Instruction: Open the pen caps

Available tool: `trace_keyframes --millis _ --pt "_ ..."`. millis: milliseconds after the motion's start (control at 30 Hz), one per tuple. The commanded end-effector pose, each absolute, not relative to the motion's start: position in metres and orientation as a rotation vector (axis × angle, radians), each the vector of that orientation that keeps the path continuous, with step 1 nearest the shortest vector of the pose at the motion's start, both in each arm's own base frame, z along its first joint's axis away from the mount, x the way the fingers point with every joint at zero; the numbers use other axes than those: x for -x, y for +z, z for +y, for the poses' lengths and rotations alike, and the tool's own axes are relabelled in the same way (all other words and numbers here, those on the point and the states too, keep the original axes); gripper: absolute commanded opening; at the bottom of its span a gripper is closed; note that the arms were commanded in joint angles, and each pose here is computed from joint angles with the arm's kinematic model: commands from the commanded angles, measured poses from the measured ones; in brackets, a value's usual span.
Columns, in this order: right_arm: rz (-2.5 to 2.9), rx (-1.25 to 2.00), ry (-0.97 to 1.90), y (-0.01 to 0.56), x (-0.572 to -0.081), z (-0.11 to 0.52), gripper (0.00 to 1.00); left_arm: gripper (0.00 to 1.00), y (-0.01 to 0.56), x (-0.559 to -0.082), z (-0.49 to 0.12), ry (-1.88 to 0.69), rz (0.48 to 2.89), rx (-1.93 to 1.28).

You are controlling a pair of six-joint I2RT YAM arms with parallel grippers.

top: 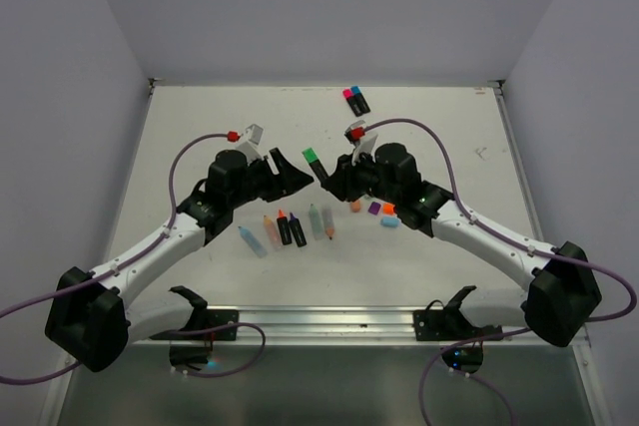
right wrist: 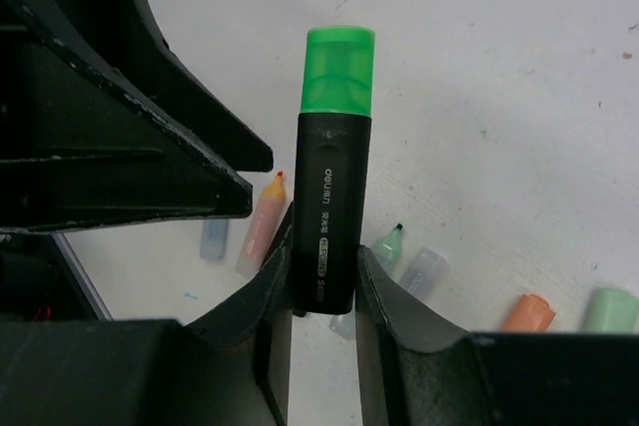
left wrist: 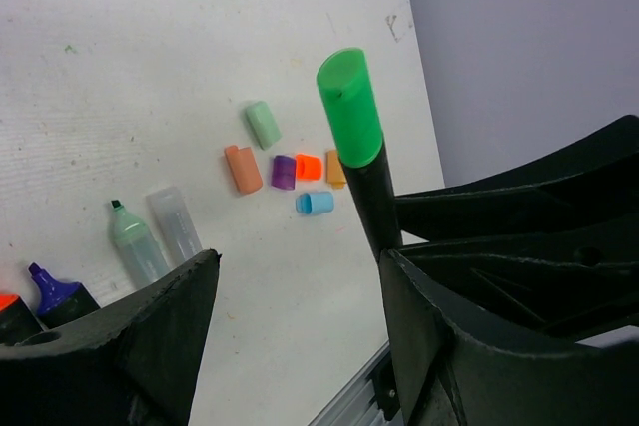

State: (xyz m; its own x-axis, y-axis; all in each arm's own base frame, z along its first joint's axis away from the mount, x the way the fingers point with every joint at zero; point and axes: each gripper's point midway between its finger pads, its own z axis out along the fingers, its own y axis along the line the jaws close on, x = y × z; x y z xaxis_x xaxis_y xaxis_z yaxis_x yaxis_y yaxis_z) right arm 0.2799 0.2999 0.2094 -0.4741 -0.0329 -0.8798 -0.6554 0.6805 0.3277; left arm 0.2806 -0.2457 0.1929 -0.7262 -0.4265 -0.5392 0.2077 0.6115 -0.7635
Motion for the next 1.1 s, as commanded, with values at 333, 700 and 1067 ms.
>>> trace_keyframes --millis 333,700,1067 --pt "1.95 0.555 0.881 0.209 -0.246 0.297 0.0 0.68 0.219 -0.294 -0.259 -1.206 2.037 0.156" --pt "1.962 0.591 0.891 0.207 -0.23 0.299 0.0 0.68 0.221 -0.299 -0.27 -1.289 2.024 0.172" --pt "1.96 0.599 0.897 0.205 -0.229 0.303 0.0 0.58 0.228 -0.292 -0.277 -1.37 2.004 0.139"
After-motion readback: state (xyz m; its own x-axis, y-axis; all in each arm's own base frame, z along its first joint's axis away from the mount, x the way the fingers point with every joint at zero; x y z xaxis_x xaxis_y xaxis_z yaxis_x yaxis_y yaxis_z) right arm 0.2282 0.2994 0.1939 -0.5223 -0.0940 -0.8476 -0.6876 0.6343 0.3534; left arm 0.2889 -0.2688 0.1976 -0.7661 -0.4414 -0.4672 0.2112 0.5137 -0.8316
